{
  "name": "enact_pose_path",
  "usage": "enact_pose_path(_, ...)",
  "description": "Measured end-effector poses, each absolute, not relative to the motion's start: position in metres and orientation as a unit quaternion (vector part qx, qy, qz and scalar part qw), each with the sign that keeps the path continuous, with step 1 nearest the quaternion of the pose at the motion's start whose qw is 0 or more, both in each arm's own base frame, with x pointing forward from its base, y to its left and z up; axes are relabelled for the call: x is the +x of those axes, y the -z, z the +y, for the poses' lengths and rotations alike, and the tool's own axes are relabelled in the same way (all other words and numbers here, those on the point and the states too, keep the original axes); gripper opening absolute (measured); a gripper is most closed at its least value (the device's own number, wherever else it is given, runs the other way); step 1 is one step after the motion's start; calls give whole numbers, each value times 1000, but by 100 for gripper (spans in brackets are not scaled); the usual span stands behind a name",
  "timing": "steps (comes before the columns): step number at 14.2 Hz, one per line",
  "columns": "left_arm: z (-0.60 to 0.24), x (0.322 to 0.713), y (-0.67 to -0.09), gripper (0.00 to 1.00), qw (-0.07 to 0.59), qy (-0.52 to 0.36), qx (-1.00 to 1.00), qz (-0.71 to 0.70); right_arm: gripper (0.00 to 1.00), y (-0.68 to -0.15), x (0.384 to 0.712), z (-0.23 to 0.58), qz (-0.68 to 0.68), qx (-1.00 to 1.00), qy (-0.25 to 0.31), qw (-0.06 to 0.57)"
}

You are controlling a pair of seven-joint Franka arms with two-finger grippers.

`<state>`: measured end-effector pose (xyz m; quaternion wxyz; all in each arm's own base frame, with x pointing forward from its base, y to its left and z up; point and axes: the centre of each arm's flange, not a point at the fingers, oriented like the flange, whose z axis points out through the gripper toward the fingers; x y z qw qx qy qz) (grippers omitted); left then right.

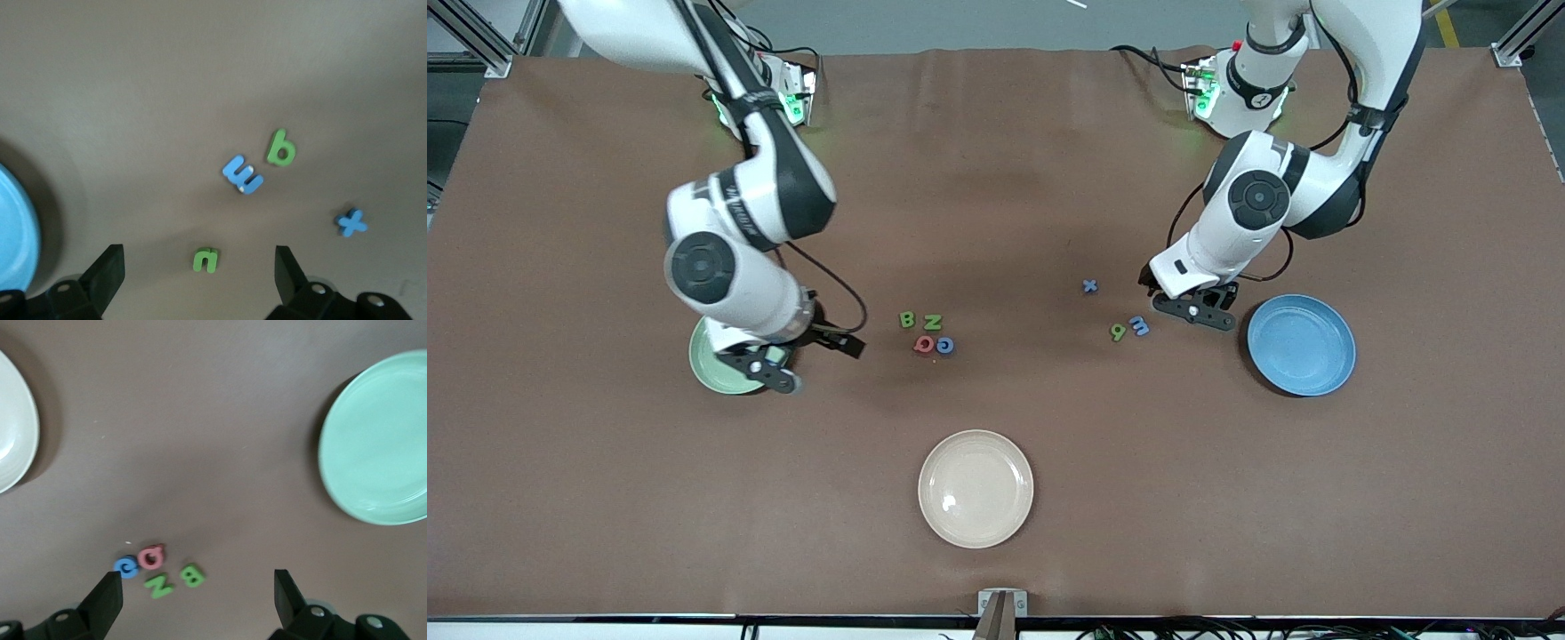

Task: Sort upper and lower case letters into plates
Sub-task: 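Lower both grippers over the letters between the plates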

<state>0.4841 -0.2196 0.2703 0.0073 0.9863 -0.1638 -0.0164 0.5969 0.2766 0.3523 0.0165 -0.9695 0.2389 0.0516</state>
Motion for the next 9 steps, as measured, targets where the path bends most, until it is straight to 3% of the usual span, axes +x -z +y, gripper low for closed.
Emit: enact_pose_path(9, -213, 458, -217, 98, -12, 47, 979, -197, 100, -275, 588, 326, 254, -966, -41, 16)
